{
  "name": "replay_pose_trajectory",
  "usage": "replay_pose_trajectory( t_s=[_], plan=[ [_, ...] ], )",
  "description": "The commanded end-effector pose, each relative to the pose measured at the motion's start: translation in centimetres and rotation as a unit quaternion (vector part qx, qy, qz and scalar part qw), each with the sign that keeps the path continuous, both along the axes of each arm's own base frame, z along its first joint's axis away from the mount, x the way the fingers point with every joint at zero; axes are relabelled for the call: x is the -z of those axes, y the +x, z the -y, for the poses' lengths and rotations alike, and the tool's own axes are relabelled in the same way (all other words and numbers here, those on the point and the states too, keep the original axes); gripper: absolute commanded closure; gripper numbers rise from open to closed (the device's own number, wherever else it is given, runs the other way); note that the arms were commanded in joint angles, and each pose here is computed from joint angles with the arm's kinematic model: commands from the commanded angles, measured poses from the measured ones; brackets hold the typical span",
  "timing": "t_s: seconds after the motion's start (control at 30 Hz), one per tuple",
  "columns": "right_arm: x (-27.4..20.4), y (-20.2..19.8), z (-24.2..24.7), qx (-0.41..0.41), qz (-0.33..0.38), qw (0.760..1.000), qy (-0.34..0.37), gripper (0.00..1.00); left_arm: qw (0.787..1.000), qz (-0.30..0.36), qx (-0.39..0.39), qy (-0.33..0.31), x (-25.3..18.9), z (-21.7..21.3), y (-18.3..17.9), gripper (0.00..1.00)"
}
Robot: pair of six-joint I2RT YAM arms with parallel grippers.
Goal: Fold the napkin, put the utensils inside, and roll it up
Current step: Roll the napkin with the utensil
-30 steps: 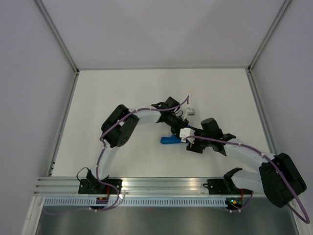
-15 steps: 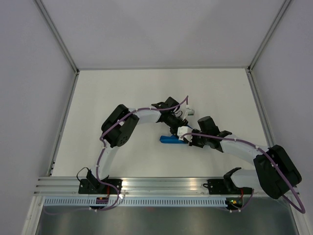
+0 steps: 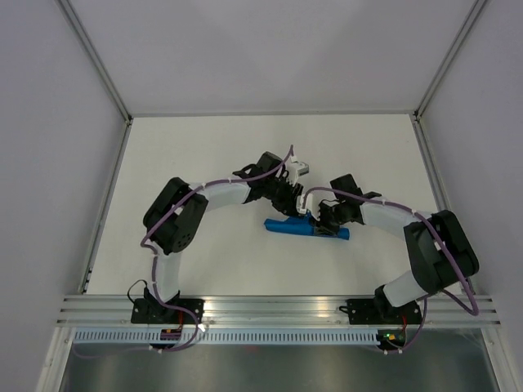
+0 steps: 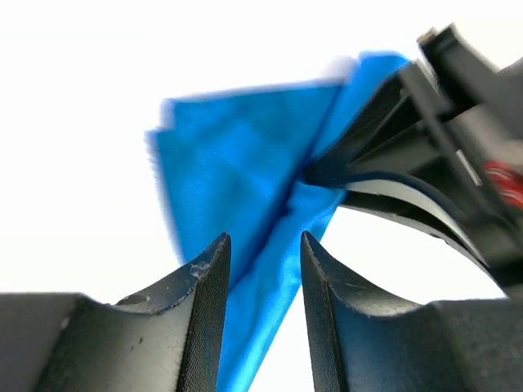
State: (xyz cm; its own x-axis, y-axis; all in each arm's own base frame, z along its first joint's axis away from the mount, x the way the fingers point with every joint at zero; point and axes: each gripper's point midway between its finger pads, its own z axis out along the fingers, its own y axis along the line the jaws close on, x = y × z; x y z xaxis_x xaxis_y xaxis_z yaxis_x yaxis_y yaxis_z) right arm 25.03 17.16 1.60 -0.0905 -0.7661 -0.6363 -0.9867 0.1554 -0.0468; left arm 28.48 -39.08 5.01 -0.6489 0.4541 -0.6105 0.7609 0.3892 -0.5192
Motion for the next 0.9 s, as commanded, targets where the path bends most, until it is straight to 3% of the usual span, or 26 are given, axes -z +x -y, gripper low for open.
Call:
replay_pose_trajectory(
  t_s=[0.0, 0.13, 0.3, 0.37, 0.53, 0.87],
  plan=[
    [1.9, -2.3, 1.1, -0.025, -0.104, 0.994, -0.002, 0.87, 0.986, 0.121, -0.101, -0.052, -7.1, -0.3, 4.9, 0.55],
    [2.5, -1.9, 1.3, -0.027, -0.168, 0.985, 0.001, 0.87, 0.966, 0.198, -0.151, -0.06, -9.5, -2.2, 6.3, 0.54],
    [3.0, -1.9, 1.3, -0.041, -0.257, 0.965, 0.0, 0.87, 0.943, 0.289, -0.166, -0.027, -8.7, -4.2, 4.9, 0.5],
    [2.8, -1.7, 1.3, -0.043, -0.279, 0.959, 0.002, 0.86, 0.922, 0.356, -0.151, 0.004, -8.4, -4.0, 3.6, 0.48],
    [4.0, -1.4, 1.4, -0.036, -0.323, 0.946, -0.003, 0.86, 0.899, 0.428, -0.081, 0.047, -6.6, -1.9, 0.4, 0.47],
    [4.6, -0.5, 1.4, -0.022, -0.362, 0.932, -0.005, 0.85, 0.874, 0.473, 0.054, 0.093, -2.1, 2.1, -3.9, 0.44]
  ],
)
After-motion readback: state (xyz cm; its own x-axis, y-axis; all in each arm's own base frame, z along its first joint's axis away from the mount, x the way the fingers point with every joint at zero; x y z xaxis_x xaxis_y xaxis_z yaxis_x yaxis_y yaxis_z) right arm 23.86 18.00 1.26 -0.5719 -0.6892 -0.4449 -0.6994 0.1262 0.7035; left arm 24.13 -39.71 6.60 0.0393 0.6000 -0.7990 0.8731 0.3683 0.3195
